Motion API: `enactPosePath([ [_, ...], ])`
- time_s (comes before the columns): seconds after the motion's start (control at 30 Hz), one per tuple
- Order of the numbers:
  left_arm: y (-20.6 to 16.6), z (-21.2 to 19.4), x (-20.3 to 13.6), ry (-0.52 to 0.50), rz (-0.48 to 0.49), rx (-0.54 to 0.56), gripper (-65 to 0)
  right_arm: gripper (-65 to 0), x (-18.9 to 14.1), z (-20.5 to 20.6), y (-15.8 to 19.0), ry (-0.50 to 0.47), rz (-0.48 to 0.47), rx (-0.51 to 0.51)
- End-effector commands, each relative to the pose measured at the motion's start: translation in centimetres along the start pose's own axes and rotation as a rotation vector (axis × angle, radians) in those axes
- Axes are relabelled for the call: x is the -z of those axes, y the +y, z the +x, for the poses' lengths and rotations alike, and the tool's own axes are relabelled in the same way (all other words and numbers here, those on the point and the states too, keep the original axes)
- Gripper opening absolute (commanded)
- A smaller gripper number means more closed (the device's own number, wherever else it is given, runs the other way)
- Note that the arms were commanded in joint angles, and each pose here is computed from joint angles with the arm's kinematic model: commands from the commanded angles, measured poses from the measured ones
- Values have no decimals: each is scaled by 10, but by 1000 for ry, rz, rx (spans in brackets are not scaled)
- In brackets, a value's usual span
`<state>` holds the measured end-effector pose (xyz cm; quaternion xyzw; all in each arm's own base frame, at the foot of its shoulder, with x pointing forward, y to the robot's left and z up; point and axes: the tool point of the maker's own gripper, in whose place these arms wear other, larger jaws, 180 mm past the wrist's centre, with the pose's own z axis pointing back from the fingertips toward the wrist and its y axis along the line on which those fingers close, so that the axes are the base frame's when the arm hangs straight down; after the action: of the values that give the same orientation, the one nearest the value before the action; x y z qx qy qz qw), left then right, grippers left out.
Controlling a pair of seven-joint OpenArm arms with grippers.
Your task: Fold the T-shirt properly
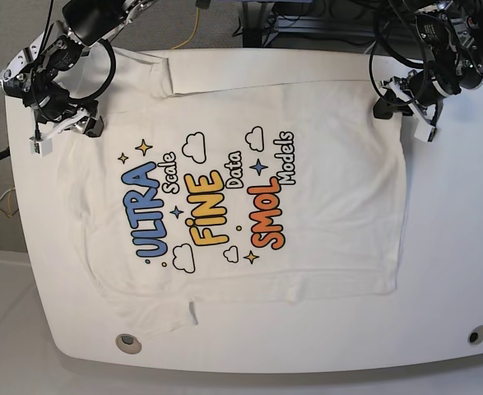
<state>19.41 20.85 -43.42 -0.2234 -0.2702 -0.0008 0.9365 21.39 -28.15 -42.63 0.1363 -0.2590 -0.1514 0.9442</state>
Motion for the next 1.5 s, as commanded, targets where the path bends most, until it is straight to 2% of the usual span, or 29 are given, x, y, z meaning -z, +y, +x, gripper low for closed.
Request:
enactPosePath([
  [0.0, 23, -65, -9, 300, 118, -4, -615, -232, 5, -38, 0, 165, -21, 3],
  [0.47, 23, -70, -10, 310, 119, -8, -615, -242, 9, -51, 8, 195, -4, 1],
  [0.57, 23, -71, -10, 311, 119, -8, -615, -310, 9, -53, 8, 199, -6, 1],
  [0.63, 23, -71, -10, 311, 119, -8, -615, -397, 9, -53, 8, 200, -7, 1],
  [0.77, 23, -71, -10, 311, 119, -8, -616, -617, 9, -52, 7, 200, -9, -2],
  [0.8, 23, -71, -10, 311, 119, -8, -618, -650, 9, -52, 7, 200, -9, -2],
  [0.87, 23, -71, -10, 309, 119, -8, -618, -650, 8, -52, 6, 199, -11, -3],
  [0.97, 23, -71, -10, 309, 119, -8, -619, -613, 8, -52, 6, 199, -11, -3],
  [1.23, 24, -71, -11, 310, 120, -7, -619, -650, 5, -47, 1, 193, -25, -14],
  [1.47, 29, -50, -21, 274, 155, 52, -619, -650, -16, -13, -1, 102, -91, -102],
])
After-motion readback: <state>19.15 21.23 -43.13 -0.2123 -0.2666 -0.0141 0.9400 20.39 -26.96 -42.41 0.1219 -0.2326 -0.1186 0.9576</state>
